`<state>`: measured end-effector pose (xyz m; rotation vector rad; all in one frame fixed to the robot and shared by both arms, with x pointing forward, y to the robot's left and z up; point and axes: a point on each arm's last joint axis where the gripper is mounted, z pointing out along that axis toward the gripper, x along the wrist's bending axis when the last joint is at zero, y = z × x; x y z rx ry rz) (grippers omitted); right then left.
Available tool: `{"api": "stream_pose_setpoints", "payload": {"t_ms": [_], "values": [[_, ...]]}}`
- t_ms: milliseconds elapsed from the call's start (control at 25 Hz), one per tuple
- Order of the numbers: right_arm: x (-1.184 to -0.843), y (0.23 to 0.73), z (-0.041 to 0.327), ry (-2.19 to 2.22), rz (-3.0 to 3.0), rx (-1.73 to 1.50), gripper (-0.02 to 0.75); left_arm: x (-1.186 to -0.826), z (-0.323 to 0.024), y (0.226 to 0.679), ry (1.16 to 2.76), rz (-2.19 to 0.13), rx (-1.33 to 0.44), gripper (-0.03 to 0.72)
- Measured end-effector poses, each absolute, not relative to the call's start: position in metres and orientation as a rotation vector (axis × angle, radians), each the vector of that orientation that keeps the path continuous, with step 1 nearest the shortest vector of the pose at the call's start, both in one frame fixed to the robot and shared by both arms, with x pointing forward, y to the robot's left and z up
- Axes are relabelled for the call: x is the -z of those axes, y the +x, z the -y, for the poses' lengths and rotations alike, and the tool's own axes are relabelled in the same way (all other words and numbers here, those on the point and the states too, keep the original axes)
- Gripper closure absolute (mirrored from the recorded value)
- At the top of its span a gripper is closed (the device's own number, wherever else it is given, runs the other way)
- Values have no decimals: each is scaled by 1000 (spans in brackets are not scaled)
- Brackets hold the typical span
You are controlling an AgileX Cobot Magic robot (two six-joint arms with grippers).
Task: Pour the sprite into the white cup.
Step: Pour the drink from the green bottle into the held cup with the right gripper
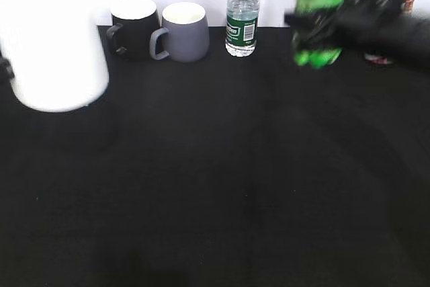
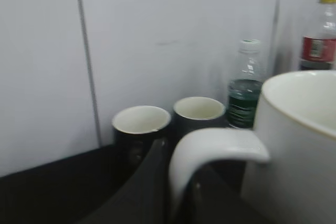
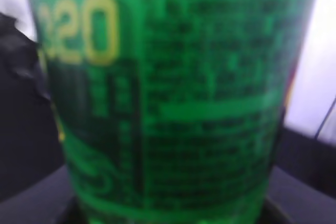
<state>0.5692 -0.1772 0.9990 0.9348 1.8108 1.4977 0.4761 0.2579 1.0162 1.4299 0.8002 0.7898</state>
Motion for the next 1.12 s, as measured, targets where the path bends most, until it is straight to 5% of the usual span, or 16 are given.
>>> {"api": "stream_pose_setpoints", "payload": {"t_ms": [440, 600, 880, 1120], "values": [[-1074, 496, 174, 714, -2049, -1467, 342, -1043, -236, 477, 1481, -608, -480, 655], [-1065, 478, 150, 583, -2235, -1428, 342, -1056, -232, 484, 1501, -548, -433, 655], [-1069, 467, 153, 584, -2301, -1388, 342, -1040, -186, 520, 1535, -379, -246, 655], [-1037, 461, 158, 639, -2385, -1312, 344, -1027, -178, 542, 1534, -373, -243, 655]]}}
